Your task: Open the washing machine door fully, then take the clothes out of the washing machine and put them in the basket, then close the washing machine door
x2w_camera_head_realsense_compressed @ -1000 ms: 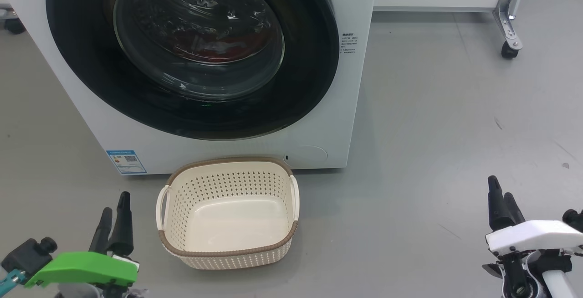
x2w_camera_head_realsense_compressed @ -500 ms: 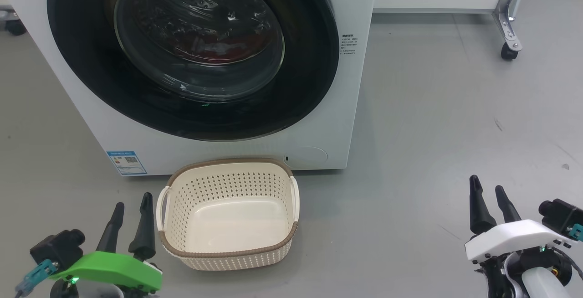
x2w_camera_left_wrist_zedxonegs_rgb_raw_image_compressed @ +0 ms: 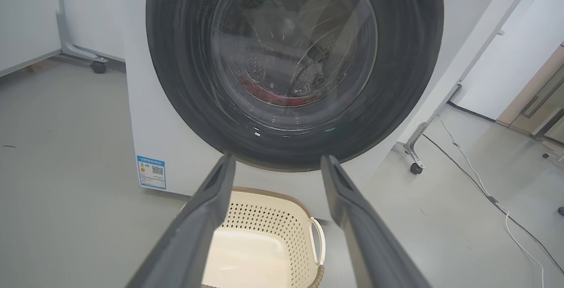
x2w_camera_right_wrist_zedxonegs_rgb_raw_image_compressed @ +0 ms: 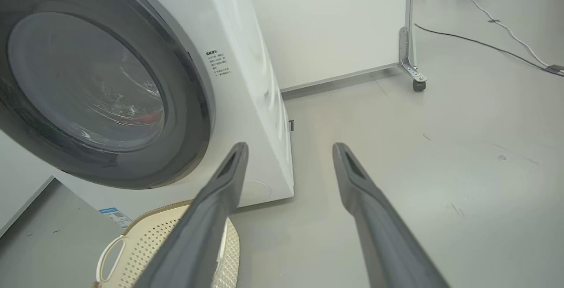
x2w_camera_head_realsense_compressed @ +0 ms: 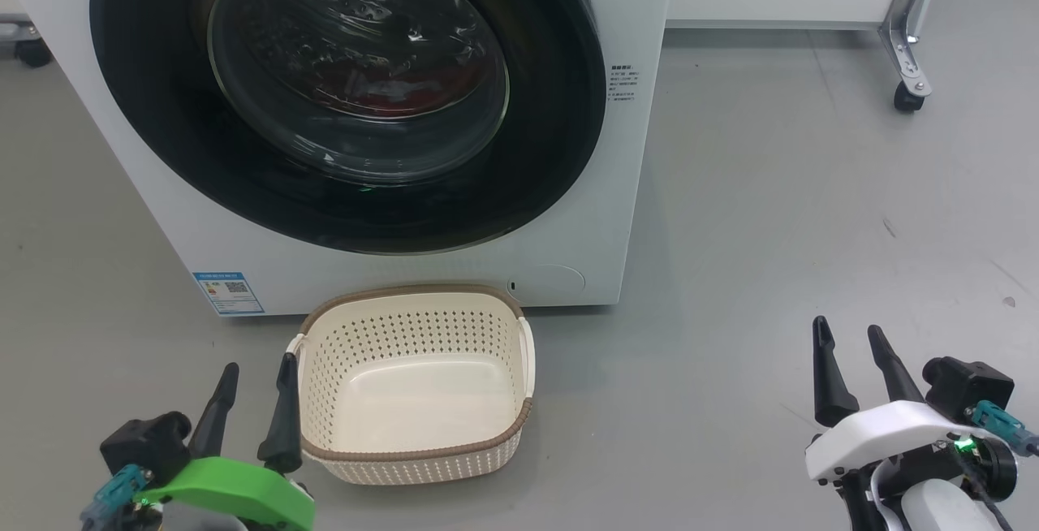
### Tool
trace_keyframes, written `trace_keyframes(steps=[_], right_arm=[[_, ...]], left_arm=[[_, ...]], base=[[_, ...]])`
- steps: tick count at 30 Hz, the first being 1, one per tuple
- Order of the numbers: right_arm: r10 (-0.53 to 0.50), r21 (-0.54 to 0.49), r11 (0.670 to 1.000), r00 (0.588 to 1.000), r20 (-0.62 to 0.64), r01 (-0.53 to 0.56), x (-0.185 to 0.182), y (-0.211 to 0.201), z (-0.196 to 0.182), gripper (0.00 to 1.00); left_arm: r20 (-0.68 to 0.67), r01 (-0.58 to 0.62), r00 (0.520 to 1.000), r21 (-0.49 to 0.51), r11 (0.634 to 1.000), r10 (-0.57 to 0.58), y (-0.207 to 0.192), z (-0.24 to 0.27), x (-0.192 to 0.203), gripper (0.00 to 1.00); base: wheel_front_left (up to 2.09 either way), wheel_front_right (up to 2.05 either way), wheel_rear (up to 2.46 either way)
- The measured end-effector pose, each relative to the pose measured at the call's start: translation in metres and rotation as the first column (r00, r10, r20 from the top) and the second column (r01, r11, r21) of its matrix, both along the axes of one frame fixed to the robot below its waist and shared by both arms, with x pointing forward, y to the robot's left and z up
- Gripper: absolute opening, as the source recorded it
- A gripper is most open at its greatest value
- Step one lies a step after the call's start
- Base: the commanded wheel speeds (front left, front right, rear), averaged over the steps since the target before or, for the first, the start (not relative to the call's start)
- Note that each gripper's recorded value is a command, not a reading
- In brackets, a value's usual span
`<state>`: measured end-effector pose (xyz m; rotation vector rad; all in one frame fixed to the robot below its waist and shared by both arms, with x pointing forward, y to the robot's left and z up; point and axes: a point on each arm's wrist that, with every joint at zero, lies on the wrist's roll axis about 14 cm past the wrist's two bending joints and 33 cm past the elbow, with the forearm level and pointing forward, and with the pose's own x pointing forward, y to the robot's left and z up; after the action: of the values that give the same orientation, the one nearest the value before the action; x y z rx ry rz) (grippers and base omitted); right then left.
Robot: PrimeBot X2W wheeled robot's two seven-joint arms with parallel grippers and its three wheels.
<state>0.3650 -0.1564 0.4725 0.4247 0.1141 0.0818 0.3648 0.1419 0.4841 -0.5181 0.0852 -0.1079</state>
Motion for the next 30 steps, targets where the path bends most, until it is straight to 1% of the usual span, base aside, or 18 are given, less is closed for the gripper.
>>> trace_keyframes(steps=[12, 18, 25, 30], right_arm=[[0.033, -0.145, 0.989, 0.998, 0.050, -0.025, -0.001, 0.007, 0.004, 1.00], [0.050, -0.216, 0.976, 0.996, 0.074, -0.033, -0.001, 0.009, 0.006, 1.00], [0.067, -0.298, 0.954, 0.993, 0.097, -0.035, -0.001, 0.011, 0.008, 1.00], [0.068, -0.301, 0.953, 0.993, 0.095, -0.036, 0.000, 0.012, 0.007, 1.00]], left_arm=[[0.018, 0.030, 0.999, 0.130, 0.991, -0.033, -0.009, -0.004, -0.004, 1.00], [0.034, 0.022, 0.999, 0.183, 0.983, -0.029, -0.009, -0.004, -0.004, 1.00], [0.043, 0.041, 0.998, 0.257, 0.966, -0.053, -0.014, -0.006, -0.007, 1.00], [0.032, 0.042, 0.998, 0.269, 0.962, -0.053, -0.014, -0.010, -0.007, 1.00]], base=[[0.00, 0.00, 0.00], [0.00, 0.00, 0.00], [0.00, 0.00, 0.00], [0.00, 0.00, 0.00]])
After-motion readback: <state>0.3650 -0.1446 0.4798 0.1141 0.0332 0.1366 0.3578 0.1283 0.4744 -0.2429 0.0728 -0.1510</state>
